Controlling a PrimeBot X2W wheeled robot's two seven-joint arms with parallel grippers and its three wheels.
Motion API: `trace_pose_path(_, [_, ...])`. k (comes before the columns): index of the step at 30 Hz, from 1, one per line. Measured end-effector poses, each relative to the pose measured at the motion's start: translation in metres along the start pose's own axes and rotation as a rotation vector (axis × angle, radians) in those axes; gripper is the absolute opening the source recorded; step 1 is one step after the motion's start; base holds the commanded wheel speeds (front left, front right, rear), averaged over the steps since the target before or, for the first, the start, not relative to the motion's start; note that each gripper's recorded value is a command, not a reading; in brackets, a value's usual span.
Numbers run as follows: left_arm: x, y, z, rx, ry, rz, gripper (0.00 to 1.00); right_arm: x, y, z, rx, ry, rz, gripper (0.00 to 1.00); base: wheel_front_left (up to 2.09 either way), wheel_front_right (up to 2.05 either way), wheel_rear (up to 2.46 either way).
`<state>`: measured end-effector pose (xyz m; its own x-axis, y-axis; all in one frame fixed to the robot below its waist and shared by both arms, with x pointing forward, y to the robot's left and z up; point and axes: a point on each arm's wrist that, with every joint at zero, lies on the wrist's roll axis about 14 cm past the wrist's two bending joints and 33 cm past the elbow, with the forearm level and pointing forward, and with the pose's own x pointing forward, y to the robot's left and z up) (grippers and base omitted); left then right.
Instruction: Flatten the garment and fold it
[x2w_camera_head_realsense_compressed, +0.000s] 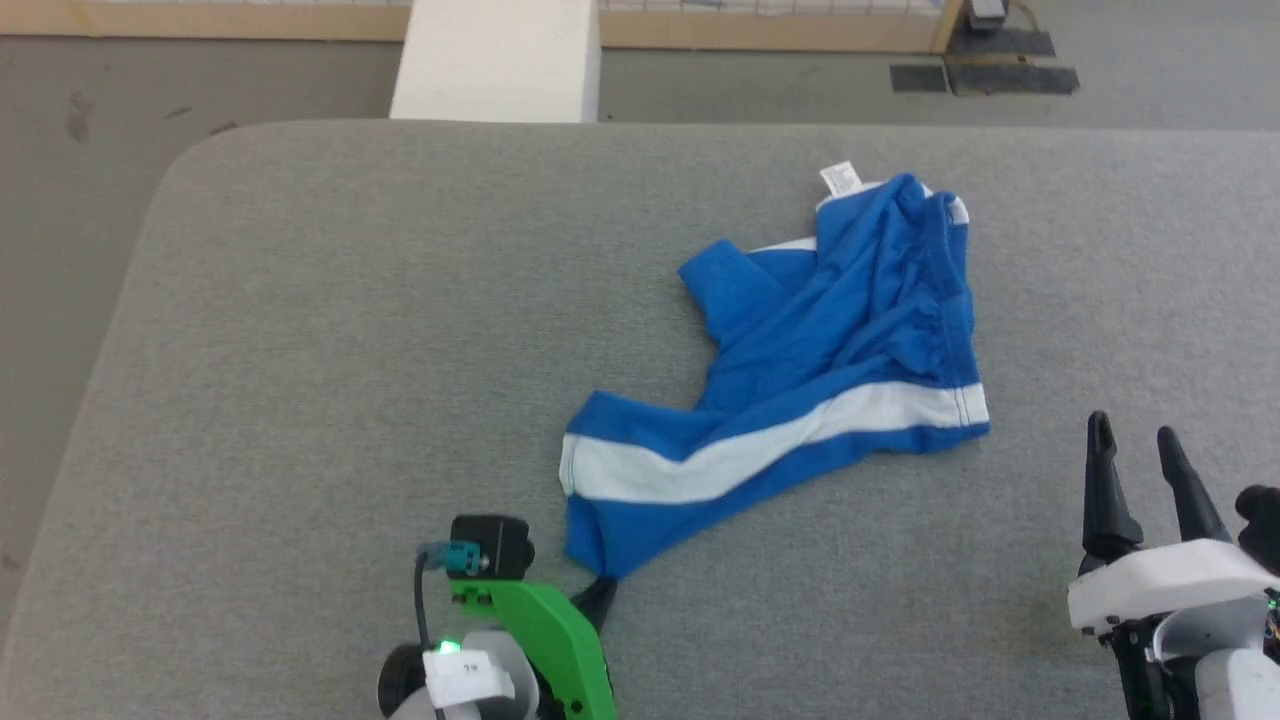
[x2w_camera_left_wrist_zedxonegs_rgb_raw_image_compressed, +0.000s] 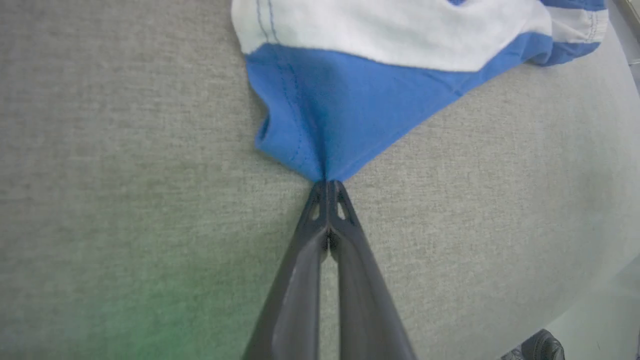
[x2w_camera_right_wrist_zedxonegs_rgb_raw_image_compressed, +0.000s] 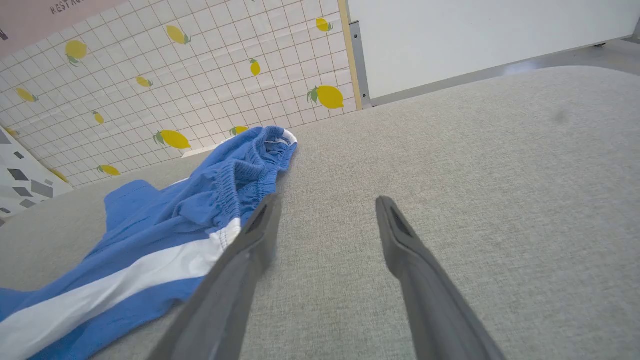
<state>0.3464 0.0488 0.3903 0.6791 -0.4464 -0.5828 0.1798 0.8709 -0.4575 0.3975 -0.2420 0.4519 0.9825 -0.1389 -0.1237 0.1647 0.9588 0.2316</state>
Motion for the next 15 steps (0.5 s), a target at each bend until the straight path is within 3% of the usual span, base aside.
trace_pose_path(3, [-0.014, 0.001, 0.005, -0.073, -0.057, 0.012, 0.00, -0.003, 0.007, -0.001, 0.000, 0.011, 0.020, 1.00, 0.00, 0.00, 0.00])
trace_pose_path(4, [-0.018, 0.002, 0.015, -0.107, -0.108, 0.012, 0.29, -0.004, 0.008, 0.000, 0.000, 0.009, 0.026, 1.00, 0.00, 0.00, 0.00])
trace_pose_path(5, [-0.023, 0.004, 0.027, -0.126, -0.164, 0.016, 0.84, -0.004, 0.011, 0.000, -0.001, 0.010, 0.035, 1.00, 0.00, 0.00, 0.00])
trace_pose_path(6, [-0.028, 0.006, 0.039, -0.126, -0.219, 0.024, 1.00, -0.004, 0.015, 0.001, -0.005, 0.014, 0.047, 1.00, 0.00, 0.00, 0.00])
trace_pose_path(11, [-0.062, 0.030, 0.100, -0.100, -0.530, 0.099, 1.00, -0.003, 0.039, 0.000, -0.040, 0.084, 0.118, 1.00, 0.00, 0.00, 0.00])
trace_pose_path(15, [-0.089, 0.042, 0.133, 0.030, -0.763, 0.164, 1.00, -0.006, 0.054, -0.021, -0.118, 0.276, 0.163, 1.00, 0.00, 0.00, 0.00])
